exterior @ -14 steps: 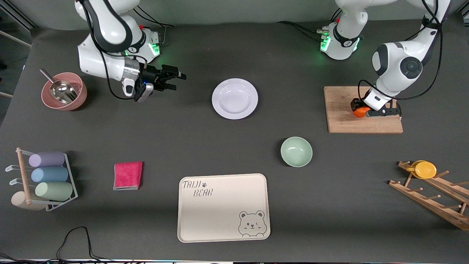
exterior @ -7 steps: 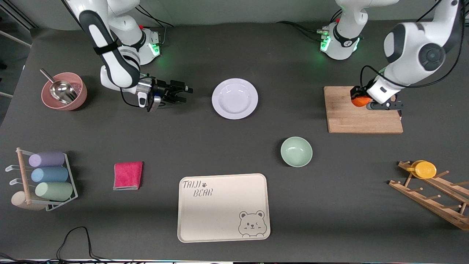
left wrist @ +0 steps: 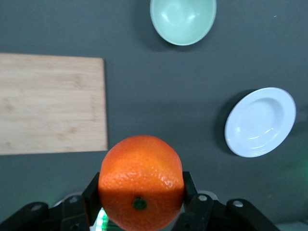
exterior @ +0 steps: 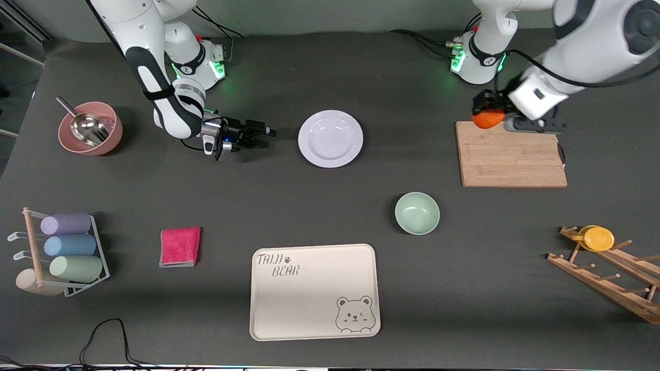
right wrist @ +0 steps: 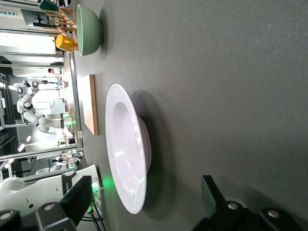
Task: Place orange and plate with both arms
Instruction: 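Carry the orange onto the white plate and open the left gripper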
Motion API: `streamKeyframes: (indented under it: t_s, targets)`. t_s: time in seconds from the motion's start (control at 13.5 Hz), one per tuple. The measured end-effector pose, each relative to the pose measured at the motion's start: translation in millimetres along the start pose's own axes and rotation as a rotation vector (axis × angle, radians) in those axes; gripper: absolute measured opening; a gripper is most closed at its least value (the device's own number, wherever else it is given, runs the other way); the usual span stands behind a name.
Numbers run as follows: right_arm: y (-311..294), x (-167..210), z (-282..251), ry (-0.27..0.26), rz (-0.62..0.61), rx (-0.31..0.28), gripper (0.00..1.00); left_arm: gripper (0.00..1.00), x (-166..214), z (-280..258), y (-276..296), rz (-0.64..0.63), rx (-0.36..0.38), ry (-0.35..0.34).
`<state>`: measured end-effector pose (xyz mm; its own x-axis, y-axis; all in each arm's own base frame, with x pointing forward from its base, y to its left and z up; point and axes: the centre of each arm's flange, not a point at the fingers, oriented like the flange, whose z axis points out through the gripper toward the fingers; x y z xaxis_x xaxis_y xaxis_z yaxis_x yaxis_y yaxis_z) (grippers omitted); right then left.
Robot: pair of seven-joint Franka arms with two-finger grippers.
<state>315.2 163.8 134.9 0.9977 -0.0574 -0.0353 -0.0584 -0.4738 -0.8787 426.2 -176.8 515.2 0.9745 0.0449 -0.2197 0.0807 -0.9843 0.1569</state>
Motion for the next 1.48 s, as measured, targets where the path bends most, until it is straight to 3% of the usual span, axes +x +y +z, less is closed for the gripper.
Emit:
streamKeyframes:
  t_s: [0.3,0.37,0.44,0.59,0.81,1.04,1.19,1.48]
  targets:
    - [6,-4,6,-0.009,0.029,0.031,0.99,0.68,-56,43,138,-0.141,-0.030,0.094]
    - [7,-5,7,-0.010,0.034,0.030,0.93,0.68,-65,59,162,-0.176,-0.042,0.111]
    - [9,-5,7,-0.010,0.037,0.030,0.82,0.68,-70,76,181,-0.210,-0.057,0.117]
    - [10,-5,7,-0.009,0.039,0.029,0.75,0.68,-72,115,207,-0.261,-0.074,0.129]
    - [10,-5,7,-0.007,0.041,0.029,0.43,0.68,-71,181,233,-0.318,-0.055,0.183]
    - [10,-5,7,-0.006,0.041,0.029,0.36,0.68,-79,258,256,-0.355,-0.033,0.233]
    - [10,-5,7,-0.006,0.042,0.029,0.36,0.68,-88,303,263,-0.358,-0.012,0.241]
    - [14,-7,9,-0.012,0.014,0.033,0.37,0.68,-87,334,273,-0.354,0.000,0.221]
